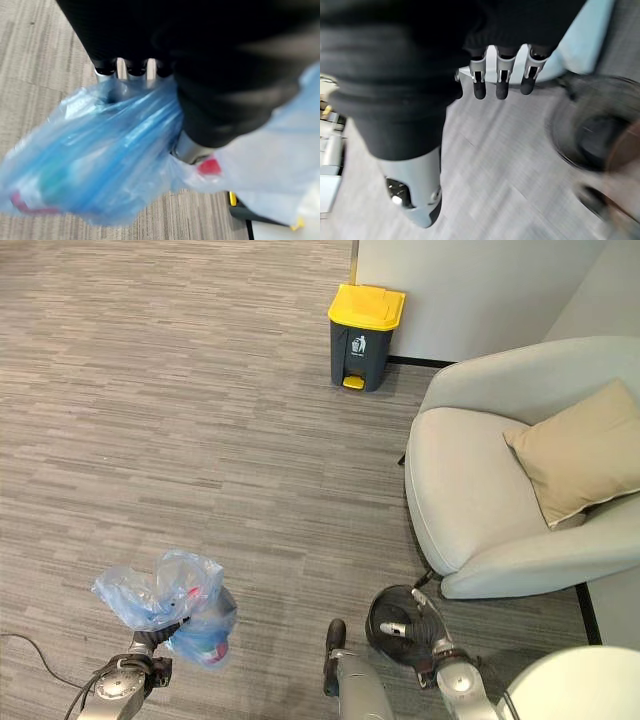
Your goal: Gather garbage on tea table into small bin, then transfer packed bag to large trash can.
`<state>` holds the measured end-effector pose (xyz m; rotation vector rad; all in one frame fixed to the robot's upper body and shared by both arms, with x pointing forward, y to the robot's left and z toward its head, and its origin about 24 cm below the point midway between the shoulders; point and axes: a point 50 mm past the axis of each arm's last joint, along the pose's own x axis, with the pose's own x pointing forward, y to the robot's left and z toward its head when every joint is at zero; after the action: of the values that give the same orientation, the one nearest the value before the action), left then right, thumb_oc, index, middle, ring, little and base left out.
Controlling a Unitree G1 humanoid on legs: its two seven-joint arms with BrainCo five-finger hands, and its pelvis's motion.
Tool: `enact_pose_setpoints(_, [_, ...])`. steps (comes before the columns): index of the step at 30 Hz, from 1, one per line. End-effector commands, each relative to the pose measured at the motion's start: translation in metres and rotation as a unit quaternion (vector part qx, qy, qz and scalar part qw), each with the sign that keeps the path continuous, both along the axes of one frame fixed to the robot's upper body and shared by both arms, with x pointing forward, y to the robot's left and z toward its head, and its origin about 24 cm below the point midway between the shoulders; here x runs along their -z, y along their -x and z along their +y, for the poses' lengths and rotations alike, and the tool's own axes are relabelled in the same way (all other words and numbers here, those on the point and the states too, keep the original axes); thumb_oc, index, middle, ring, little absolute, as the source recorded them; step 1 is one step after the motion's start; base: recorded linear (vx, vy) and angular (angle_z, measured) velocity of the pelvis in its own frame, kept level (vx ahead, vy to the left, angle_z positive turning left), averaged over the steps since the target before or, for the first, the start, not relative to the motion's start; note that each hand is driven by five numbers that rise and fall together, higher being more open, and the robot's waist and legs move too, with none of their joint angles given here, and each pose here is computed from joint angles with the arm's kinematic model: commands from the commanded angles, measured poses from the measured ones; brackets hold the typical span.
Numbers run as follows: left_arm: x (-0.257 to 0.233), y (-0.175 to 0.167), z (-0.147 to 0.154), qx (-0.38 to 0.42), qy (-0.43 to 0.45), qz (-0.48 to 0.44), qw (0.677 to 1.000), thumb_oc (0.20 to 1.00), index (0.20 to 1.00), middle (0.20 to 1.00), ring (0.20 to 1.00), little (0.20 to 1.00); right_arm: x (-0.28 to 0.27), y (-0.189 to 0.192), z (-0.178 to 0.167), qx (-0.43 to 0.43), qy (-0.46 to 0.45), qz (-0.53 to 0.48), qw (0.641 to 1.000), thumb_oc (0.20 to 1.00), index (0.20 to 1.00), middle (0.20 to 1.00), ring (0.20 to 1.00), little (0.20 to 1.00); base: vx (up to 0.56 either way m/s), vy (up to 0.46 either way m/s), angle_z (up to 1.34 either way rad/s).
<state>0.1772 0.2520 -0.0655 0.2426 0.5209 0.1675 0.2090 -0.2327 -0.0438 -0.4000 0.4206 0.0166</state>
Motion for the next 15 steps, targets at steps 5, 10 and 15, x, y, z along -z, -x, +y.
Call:
enact_pose_setpoints(5, [-0.025,-0.02,0.011,0.025,-0.038,-0.059,0.997,0.2,0.2,0.2,0.2,0.2,-0.007,0.005,-0.015,0.03,0.007,-0.027,0.999,1.0,1.0,1.0,1.0,1.0,0.26,-0.074,-0.02])
enact_pose_setpoints(10, [-0.032,-0.028,0.009,0.04,-0.05,-0.072,0.995,0.2,0.2,0.2,0.2,0.2,-0.005,0.004,-0.015,0.043,0.006,-0.027,0.999,1.0,1.0,1.0,1.0,1.0,0.29,0.032,-0.21])
enact_pose_setpoints(15, [-0.032,-0.022,0.012,0.038,-0.053,-0.066,0.996,0.2,0.2,0.2,0.2,0.2,0.001,0.006,-0.007,0.037,0.006,-0.017,0.999,1.0,1.0,1.0,1.0,1.0,0.44,0.229,-0.56])
